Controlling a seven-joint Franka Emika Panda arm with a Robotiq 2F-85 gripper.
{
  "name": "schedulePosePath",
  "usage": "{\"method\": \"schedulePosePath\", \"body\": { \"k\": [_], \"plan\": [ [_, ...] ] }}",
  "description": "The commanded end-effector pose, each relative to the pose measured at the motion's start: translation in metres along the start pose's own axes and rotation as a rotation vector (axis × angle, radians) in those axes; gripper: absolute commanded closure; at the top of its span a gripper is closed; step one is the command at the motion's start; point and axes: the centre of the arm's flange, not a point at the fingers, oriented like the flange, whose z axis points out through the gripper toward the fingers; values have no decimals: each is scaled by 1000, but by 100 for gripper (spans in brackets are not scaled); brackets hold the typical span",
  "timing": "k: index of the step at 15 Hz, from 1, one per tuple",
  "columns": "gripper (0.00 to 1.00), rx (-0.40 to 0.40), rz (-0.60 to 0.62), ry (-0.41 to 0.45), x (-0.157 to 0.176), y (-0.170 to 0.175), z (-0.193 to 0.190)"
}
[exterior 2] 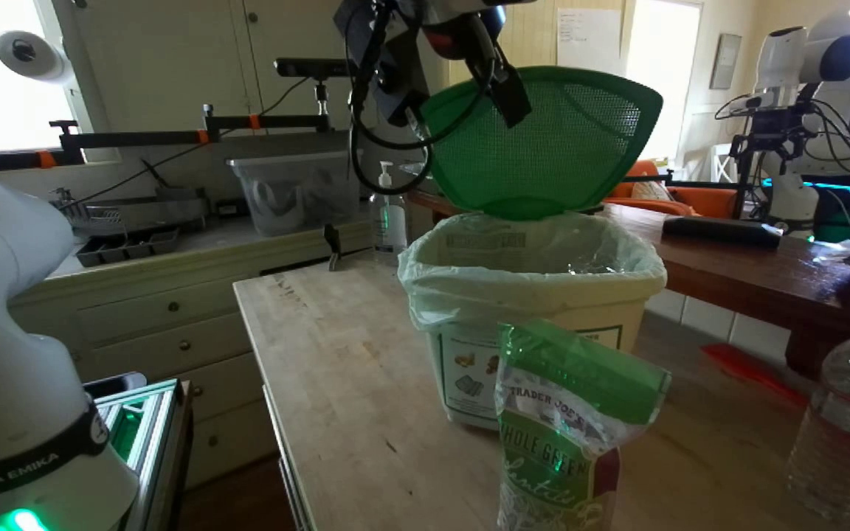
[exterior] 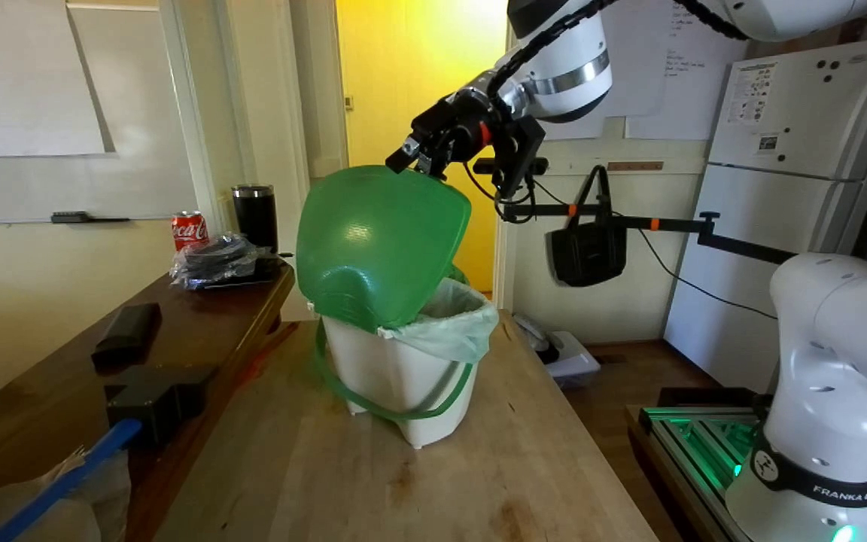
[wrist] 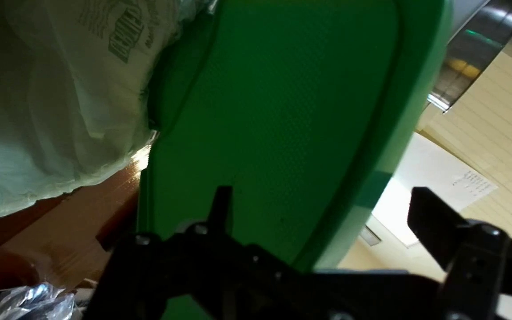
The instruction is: Open the bin, throw the green pack inside, then close the bin
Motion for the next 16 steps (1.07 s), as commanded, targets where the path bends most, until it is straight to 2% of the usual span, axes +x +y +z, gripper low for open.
{"method": "schedulePosePath", "body": {
  "k": [1, 16],
  "plan": [
    [0, 0, -35, 6, 1, -9, 1],
    [0, 32, -121, -15, 8, -49, 21]
  ]
}}
